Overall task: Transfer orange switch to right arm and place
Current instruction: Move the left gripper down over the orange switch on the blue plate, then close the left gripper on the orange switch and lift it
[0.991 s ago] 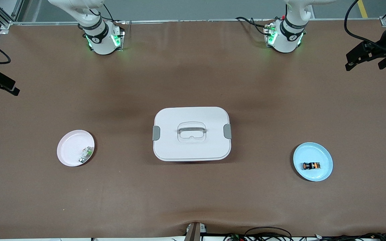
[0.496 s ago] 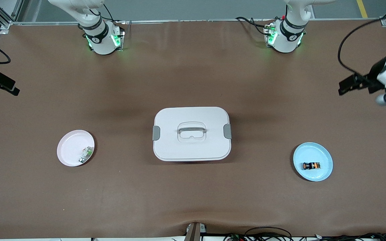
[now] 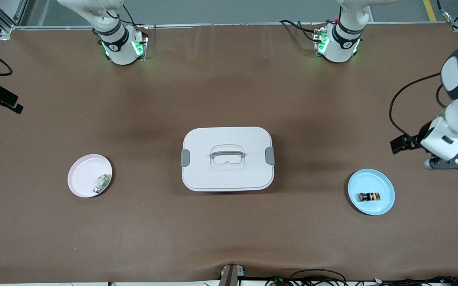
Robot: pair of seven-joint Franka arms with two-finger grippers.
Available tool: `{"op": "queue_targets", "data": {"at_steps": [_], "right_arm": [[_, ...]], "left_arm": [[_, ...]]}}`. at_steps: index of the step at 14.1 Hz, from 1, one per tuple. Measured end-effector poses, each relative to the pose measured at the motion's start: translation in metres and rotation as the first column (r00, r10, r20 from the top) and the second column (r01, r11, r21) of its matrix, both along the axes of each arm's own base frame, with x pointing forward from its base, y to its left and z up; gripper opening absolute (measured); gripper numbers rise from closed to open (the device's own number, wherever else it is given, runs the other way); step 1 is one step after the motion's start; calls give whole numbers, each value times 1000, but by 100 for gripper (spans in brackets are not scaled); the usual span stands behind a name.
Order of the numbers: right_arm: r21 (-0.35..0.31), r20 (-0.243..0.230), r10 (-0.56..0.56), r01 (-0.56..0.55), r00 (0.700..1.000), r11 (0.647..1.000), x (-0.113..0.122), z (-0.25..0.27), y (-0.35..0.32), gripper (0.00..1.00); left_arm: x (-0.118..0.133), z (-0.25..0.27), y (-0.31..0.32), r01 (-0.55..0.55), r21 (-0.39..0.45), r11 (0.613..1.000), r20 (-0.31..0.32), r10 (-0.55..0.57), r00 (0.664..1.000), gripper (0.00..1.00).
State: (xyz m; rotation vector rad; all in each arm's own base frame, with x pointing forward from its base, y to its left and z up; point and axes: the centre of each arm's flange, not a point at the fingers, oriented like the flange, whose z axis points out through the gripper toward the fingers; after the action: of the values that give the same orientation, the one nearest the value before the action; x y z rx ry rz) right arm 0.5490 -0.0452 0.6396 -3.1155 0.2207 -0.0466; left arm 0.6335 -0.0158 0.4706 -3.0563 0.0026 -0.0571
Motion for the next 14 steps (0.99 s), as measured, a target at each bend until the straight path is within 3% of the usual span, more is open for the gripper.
{"op": "queue_targets", "data": {"at_steps": [6, 14], "right_arm": [[0, 0, 3, -3, 1000, 1000, 0, 0, 1, 100], [0, -1, 3, -3, 1000, 1000, 0, 0, 2, 100]], "left_arm": [[28, -89, 24, -10, -17, 1000, 22, 11, 1000, 100], [55, -188, 19, 15, -53, 998, 103, -9, 995, 100]]}}
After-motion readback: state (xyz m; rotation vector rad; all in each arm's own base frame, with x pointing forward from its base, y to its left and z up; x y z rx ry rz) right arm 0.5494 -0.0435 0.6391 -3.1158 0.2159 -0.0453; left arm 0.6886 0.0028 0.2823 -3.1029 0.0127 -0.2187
